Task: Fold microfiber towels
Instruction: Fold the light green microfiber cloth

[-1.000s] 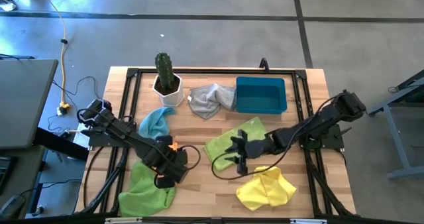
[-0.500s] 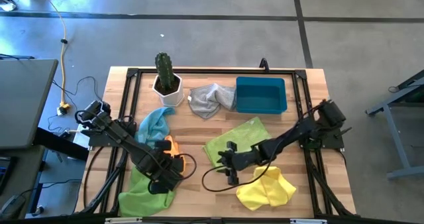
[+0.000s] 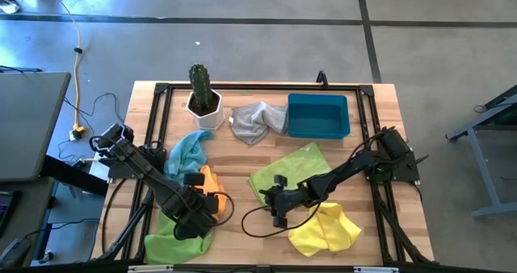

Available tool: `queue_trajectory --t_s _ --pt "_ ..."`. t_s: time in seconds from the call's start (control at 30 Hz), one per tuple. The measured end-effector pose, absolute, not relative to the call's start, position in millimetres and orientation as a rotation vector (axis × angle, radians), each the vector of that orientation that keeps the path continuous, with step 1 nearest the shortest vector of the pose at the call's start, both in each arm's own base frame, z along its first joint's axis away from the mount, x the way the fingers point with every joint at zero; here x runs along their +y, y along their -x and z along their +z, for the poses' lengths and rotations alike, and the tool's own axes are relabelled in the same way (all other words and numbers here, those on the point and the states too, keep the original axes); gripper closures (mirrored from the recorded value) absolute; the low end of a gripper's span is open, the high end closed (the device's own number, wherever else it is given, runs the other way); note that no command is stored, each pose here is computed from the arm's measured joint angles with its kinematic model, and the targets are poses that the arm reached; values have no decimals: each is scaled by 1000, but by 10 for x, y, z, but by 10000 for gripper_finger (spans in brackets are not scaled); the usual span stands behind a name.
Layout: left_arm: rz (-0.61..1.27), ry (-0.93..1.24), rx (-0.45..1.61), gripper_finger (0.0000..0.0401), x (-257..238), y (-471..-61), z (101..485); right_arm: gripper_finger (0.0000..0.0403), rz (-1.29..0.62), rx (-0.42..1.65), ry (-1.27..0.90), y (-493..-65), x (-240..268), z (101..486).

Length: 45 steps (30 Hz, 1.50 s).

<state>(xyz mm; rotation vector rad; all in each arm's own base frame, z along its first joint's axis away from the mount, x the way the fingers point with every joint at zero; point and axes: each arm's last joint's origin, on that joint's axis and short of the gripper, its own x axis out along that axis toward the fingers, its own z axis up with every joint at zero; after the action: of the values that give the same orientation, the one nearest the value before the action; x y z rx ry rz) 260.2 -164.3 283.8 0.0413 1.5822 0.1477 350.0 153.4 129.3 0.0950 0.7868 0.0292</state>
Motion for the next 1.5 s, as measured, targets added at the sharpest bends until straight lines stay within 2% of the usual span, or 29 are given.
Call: queue_trajectory --t_s 0.9,1.03,1.27,1.5 --pt "171 -44 1561 282 -1621 -2606 2854 231 30 845 -21 -3506 1542 1067" --pt "188 -29 1560 282 -1608 -2614 2854 271 16 846 -17 -3504 1538 1058" --pt "201 -18 1559 282 -1590 -2625 2853 386 -26 850 -78 -3501 1527 1052" --pt "207 -13 1559 282 -1573 -2636 2852 392 -52 848 -222 -3490 1534 1106"
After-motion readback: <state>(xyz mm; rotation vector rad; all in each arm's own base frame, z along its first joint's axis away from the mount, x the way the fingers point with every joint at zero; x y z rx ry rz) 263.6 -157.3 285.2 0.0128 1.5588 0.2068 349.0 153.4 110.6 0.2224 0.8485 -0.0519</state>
